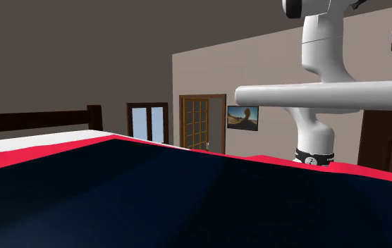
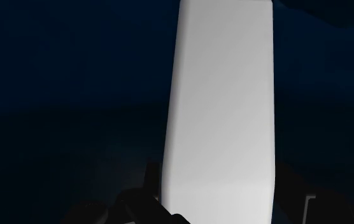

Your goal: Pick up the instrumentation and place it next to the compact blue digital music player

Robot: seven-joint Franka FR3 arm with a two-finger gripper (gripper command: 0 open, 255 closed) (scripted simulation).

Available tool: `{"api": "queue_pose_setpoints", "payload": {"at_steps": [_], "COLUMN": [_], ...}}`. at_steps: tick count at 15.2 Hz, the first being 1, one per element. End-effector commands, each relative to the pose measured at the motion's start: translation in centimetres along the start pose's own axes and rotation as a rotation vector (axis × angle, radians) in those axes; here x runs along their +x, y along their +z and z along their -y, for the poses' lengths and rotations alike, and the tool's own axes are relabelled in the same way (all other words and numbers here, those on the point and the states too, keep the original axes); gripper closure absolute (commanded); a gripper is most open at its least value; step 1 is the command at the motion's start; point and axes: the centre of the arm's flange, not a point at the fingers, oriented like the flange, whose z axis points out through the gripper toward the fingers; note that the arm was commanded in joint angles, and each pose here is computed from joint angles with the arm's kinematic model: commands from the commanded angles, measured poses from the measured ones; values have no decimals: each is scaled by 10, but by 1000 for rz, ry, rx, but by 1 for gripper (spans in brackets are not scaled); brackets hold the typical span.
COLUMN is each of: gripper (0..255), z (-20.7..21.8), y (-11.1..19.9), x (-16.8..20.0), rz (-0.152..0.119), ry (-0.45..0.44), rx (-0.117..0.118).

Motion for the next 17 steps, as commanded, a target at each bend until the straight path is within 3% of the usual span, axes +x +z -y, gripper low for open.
{"api": "queue_pose_setpoints", "payload": {"at_steps": [1, 16, 17], "gripper": [255, 255, 255], "z": [0, 3, 3], "y": [-1, -4, 1], "x": [-27, -226, -226], "rz": [0, 0, 0], "ry": [2, 2, 2], "rx": [0, 0, 0]}}
